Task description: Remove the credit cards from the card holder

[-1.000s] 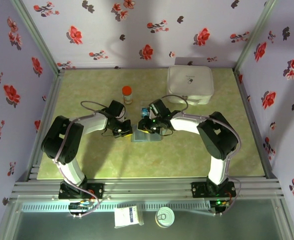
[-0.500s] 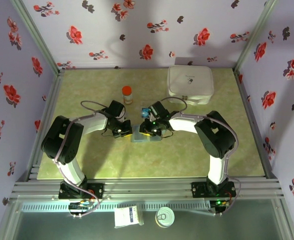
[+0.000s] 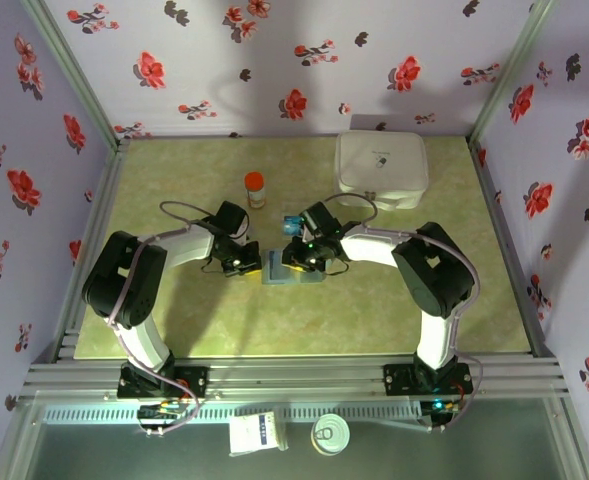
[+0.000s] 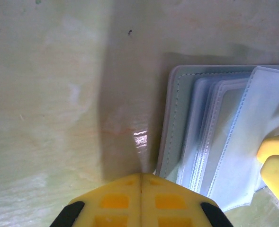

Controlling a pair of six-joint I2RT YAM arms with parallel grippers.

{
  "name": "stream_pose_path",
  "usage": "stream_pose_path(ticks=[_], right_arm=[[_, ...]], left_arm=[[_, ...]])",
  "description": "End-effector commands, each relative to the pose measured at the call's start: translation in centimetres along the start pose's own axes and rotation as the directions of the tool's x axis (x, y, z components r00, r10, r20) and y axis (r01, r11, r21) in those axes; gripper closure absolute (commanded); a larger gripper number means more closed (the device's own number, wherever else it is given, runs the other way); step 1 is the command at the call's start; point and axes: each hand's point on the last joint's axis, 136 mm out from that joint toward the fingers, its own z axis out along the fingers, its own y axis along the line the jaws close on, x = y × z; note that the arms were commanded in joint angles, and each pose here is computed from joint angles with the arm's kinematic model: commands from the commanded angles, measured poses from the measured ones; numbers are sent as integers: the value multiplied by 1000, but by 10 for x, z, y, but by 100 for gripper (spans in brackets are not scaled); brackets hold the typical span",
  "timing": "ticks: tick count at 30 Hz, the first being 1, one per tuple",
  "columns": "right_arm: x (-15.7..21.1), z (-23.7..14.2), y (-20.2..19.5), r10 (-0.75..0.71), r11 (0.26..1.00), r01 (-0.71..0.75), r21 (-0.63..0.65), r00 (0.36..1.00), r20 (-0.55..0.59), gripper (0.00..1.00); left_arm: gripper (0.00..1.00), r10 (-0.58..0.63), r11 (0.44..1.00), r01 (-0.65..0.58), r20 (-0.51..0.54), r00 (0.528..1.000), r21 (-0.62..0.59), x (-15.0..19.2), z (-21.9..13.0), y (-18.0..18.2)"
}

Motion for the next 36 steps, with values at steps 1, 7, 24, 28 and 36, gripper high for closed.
stream_pose_path(ticks=[1,7,24,28,36], right_arm=[[0,-4,-9,-4,1000,4,17,1000,5,72],[1,-11,-12,6,1000,-6,-1,1000,8,73],[1,-10,-22,27,1000,-27,-17,1000,5,80],[2,-10,-22,28,999,-28,-22,1000,2,80],[2,-11,-20,26,999,-26,-31,1000,2,80]], left_arm=[[98,15,1000,-15,-4,1000,-23,-3,-5,2],[98,14,1000,-14,11,1000,-21,-9,-9,-1],[74,-16,986,2,85,996,167,-16,-43,-58],[64,-12,977,-2,63,998,211,-13,-35,-74],[62,-10,980,8,6,1000,199,-7,-9,-81]])
